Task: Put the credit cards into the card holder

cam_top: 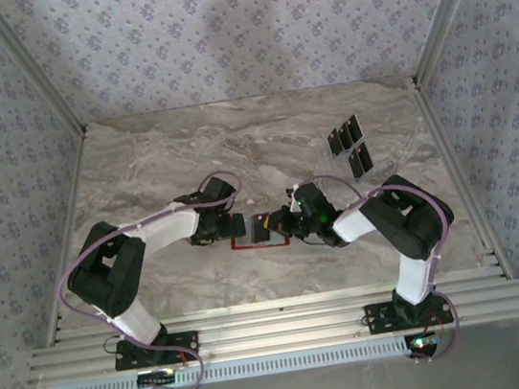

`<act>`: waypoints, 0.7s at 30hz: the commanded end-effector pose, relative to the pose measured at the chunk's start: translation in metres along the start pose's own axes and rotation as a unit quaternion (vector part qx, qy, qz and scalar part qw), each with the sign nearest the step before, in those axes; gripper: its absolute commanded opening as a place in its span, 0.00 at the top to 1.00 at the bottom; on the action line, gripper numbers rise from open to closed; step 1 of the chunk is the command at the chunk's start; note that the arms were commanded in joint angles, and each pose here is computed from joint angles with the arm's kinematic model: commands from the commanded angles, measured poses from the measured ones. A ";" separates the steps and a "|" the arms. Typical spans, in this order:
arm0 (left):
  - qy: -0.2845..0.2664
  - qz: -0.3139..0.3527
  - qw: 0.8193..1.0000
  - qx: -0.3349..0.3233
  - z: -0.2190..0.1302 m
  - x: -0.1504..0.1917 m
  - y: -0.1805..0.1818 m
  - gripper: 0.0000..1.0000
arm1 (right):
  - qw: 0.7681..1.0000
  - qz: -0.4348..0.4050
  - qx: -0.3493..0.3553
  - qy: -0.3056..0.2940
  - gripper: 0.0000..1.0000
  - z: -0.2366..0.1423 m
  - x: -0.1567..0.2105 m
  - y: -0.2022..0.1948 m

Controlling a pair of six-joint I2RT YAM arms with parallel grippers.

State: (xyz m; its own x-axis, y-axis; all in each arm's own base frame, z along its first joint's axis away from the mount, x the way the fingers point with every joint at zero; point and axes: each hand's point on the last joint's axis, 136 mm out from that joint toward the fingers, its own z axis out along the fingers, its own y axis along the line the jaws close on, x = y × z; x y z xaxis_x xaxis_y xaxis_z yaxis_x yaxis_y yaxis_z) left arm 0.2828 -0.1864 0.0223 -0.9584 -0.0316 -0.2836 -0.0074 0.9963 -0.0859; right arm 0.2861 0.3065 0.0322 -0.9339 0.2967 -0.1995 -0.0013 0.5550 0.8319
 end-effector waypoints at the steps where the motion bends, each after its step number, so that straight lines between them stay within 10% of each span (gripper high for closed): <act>1: 0.046 0.008 0.997 -0.055 0.013 0.029 0.026 0.04 | 0.998 0.025 0.055 0.035 1.00 0.001 0.020 -0.034; 17: 0.047 0.006 0.998 -0.049 0.014 0.031 0.023 0.04 | 0.996 0.016 0.062 0.060 0.99 0.015 0.026 -0.025; 21: 0.043 0.002 0.998 -0.044 0.010 0.028 0.020 0.04 | 0.995 0.001 0.071 0.065 0.81 0.009 0.023 -0.016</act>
State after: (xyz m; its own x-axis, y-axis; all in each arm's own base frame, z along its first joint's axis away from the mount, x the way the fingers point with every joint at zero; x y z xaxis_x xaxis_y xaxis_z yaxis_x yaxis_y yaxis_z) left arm 0.2825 -0.1871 0.0220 -0.9581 -0.0372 -0.2839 -0.0122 0.9959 -0.0892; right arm 0.2877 0.3240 0.0333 -0.9525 0.2472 -0.1778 -0.0072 0.5654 0.8248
